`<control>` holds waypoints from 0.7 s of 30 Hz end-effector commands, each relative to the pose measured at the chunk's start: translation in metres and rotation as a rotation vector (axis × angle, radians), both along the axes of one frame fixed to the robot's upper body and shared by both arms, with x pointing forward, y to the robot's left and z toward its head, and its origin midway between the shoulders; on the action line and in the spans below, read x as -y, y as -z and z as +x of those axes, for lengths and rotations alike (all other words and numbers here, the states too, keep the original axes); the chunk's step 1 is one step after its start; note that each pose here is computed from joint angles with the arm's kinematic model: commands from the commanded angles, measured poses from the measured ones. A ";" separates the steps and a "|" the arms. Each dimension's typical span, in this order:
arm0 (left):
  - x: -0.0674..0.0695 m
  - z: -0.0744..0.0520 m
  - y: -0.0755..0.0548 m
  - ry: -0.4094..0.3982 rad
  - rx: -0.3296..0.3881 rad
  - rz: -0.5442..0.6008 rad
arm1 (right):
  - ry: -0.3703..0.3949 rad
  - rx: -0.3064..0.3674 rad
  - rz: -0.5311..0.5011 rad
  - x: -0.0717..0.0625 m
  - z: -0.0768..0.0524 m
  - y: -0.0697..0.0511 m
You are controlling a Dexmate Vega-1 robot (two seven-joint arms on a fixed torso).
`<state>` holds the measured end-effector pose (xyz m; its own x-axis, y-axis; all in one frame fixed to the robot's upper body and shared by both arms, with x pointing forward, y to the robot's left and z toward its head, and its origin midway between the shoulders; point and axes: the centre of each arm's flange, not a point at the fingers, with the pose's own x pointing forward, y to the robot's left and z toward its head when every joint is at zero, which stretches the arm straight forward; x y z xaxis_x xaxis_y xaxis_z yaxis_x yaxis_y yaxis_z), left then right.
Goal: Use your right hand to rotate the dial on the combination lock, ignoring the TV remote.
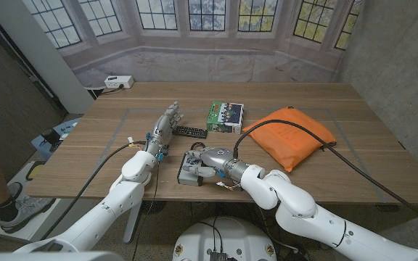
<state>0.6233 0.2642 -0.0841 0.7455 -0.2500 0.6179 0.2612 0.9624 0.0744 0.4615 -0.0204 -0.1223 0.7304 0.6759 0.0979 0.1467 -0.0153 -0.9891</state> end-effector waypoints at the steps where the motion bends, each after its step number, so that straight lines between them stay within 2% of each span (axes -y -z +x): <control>1: 0.000 -0.004 0.001 -0.002 0.005 0.001 | 0.006 -0.010 0.000 0.002 0.001 0.008; 21: 0.000 -0.004 0.001 -0.005 0.008 0.002 | 0.012 -0.019 -0.004 0.003 0.003 0.012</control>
